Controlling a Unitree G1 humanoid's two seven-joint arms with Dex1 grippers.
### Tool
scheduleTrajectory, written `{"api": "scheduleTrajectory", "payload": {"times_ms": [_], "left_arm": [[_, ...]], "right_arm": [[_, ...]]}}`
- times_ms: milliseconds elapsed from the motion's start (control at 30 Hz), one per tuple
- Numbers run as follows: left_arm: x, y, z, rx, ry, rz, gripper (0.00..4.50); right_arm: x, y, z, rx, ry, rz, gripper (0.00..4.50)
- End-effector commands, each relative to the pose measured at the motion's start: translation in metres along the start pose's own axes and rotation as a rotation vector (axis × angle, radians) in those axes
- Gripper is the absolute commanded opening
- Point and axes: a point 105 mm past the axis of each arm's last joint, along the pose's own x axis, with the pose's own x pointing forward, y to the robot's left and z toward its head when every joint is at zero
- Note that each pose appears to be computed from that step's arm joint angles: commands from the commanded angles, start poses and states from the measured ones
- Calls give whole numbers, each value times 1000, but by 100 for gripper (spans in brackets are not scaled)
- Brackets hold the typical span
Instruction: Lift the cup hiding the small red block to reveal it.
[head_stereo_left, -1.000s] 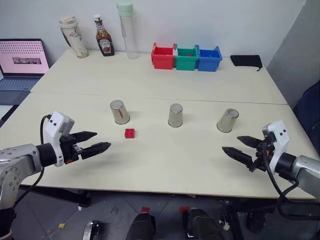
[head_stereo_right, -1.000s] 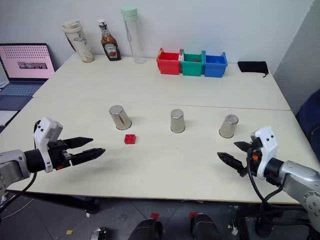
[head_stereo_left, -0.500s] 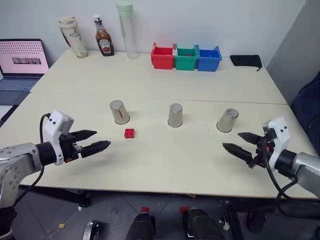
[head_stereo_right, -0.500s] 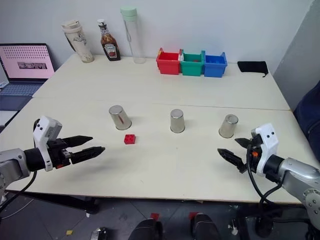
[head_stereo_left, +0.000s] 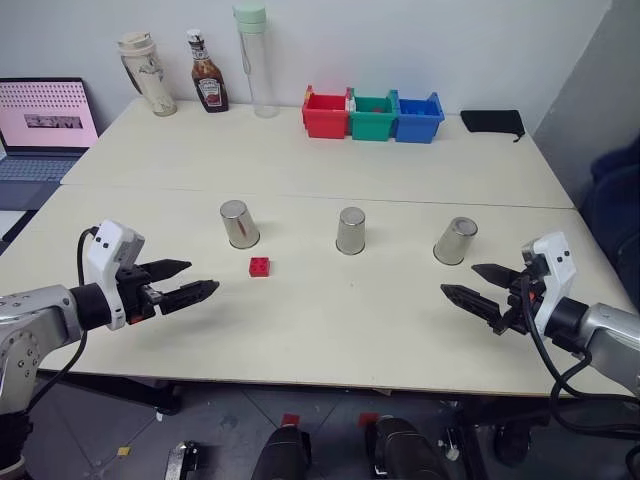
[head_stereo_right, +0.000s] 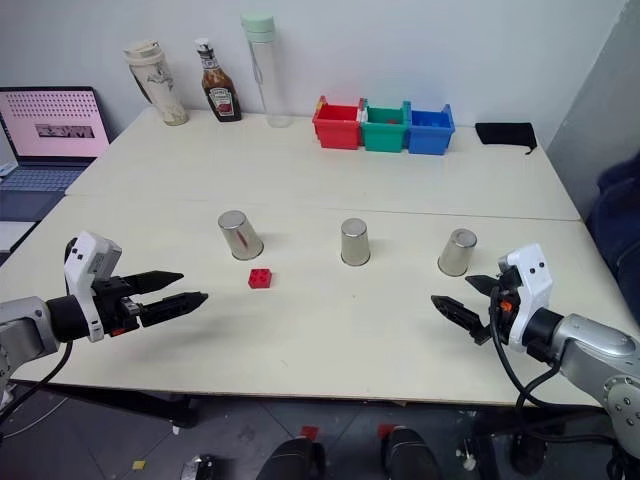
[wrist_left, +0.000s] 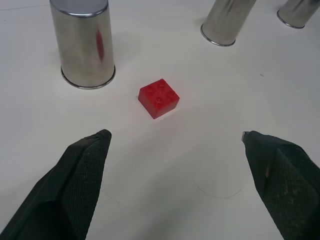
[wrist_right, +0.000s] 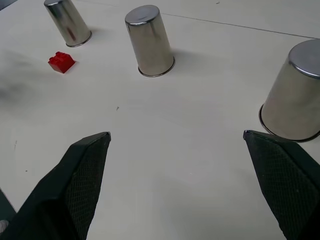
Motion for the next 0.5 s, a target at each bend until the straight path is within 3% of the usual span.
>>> {"api": "scheduleTrajectory", "payload": {"times_ms": [33, 500], "left_arm": [[-5, 0, 9, 46, -17, 7, 447], [-4, 2, 11, 52, -17, 7, 447]], "right_arm": [[-1, 4, 10, -28, -29, 15, 450], [-1, 3, 7, -23, -30, 10, 450]]}}
